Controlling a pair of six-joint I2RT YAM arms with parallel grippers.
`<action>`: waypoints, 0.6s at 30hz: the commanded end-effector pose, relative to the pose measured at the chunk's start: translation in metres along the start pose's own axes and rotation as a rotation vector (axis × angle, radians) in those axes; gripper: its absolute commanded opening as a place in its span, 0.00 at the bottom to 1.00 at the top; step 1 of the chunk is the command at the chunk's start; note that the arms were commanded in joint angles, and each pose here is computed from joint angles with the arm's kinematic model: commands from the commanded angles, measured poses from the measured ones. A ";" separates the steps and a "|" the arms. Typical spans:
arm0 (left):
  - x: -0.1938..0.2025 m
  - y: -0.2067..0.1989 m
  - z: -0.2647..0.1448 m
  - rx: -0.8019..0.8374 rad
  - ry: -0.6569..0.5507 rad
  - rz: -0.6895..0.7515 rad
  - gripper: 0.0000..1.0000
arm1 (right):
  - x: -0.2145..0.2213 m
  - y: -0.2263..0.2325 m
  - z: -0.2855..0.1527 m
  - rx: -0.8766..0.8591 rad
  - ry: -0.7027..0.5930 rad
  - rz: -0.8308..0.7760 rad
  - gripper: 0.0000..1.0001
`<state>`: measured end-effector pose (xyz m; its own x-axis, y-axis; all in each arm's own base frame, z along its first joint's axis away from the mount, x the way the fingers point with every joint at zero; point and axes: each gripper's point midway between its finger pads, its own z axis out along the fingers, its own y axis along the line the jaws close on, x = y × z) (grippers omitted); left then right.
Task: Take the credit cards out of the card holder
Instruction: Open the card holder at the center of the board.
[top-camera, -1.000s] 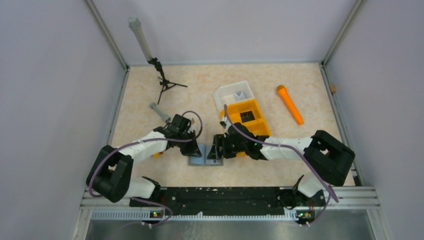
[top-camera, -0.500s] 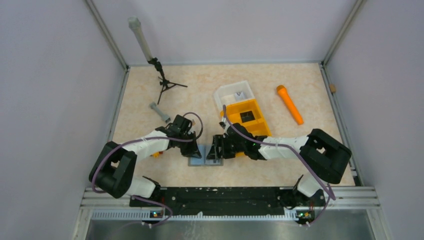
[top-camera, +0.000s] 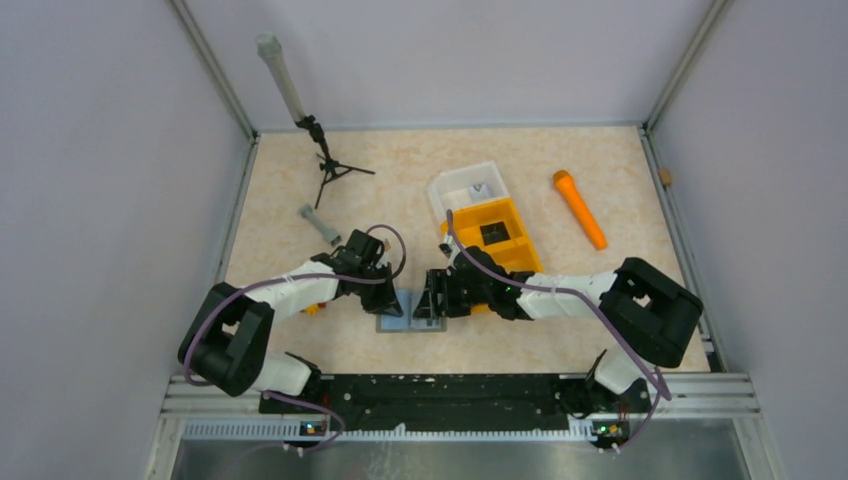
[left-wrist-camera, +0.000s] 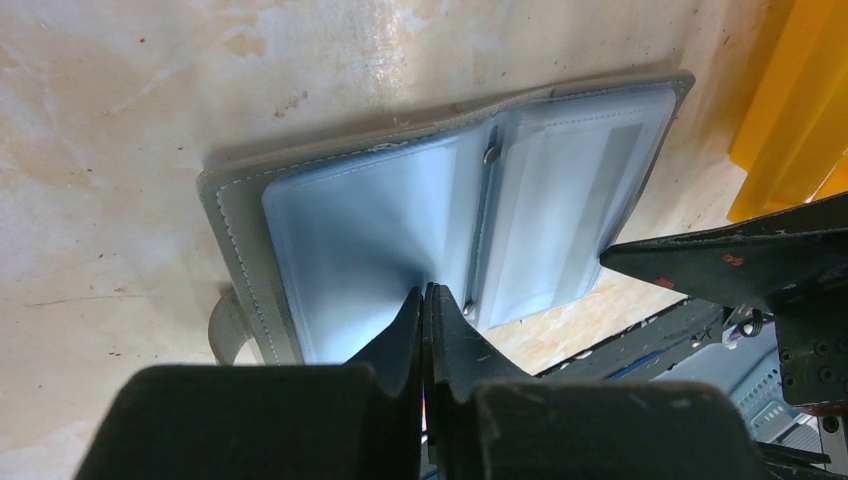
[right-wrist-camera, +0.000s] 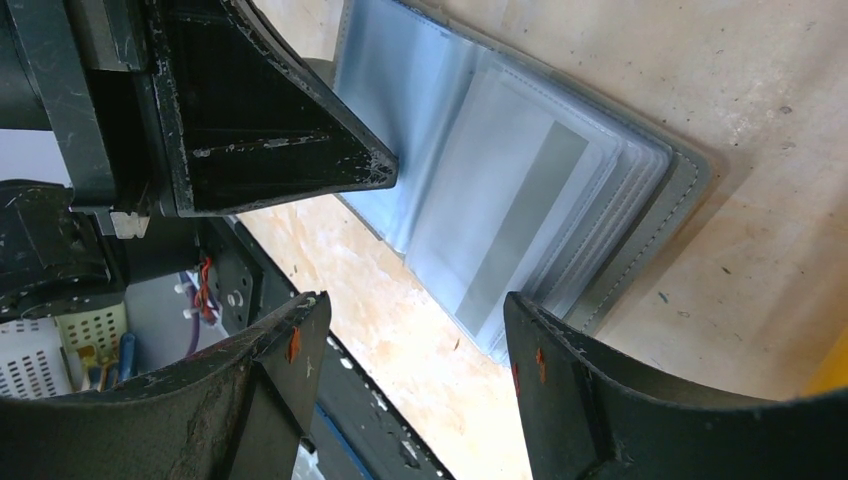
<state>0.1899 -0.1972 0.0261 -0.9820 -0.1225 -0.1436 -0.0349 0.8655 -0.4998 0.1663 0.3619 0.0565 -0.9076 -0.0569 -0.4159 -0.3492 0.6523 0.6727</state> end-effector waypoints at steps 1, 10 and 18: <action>-0.002 0.001 0.002 -0.001 -0.015 0.019 0.00 | -0.004 -0.009 -0.001 0.049 -0.022 0.012 0.68; -0.003 0.000 0.002 -0.005 -0.013 0.023 0.00 | -0.003 -0.015 -0.001 0.066 -0.024 0.031 0.68; -0.002 0.000 0.002 -0.003 -0.010 0.022 0.00 | -0.001 -0.018 0.007 0.083 -0.008 0.051 0.68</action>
<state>0.1898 -0.1971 0.0260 -0.9821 -0.1218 -0.1437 -0.0343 0.8656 -0.4995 0.1693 0.3609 0.0559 -0.9144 -0.0292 -0.4037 -0.3195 0.6645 0.6755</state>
